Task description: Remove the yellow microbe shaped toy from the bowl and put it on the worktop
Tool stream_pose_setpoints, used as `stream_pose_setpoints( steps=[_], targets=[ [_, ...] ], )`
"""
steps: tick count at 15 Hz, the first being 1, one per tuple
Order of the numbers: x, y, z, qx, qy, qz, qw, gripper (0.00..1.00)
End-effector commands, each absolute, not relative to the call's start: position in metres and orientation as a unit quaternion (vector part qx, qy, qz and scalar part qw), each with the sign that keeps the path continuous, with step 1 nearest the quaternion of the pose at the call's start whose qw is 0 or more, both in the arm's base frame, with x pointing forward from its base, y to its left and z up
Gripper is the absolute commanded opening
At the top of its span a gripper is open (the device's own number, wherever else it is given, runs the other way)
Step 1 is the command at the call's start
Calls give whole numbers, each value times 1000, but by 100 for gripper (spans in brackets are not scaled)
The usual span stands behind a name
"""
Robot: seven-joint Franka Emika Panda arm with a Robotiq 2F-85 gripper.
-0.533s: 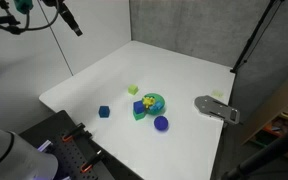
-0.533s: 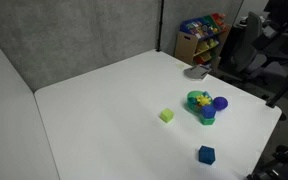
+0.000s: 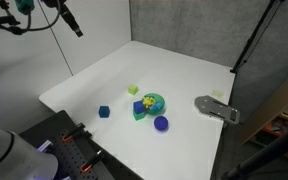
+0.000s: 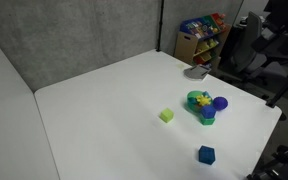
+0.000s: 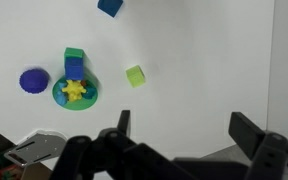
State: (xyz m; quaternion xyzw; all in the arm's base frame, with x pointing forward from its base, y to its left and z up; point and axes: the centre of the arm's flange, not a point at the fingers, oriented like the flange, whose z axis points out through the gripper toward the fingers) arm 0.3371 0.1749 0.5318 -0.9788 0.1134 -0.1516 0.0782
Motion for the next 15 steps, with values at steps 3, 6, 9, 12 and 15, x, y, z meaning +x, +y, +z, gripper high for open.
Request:
stream_pose_setpoints(
  steps=[3,6,9,12,15],
  targets=[
    [370,168,530,-985,104,-122,63,100],
    [392,159,529,-987,109,-108,50,100],
    [415,148,528,-989,110,-86,39,100],
    [437,132,516,-992,108,-53,33,100],
    [455,117,492,-995,96,-21,32,100]
  ],
)
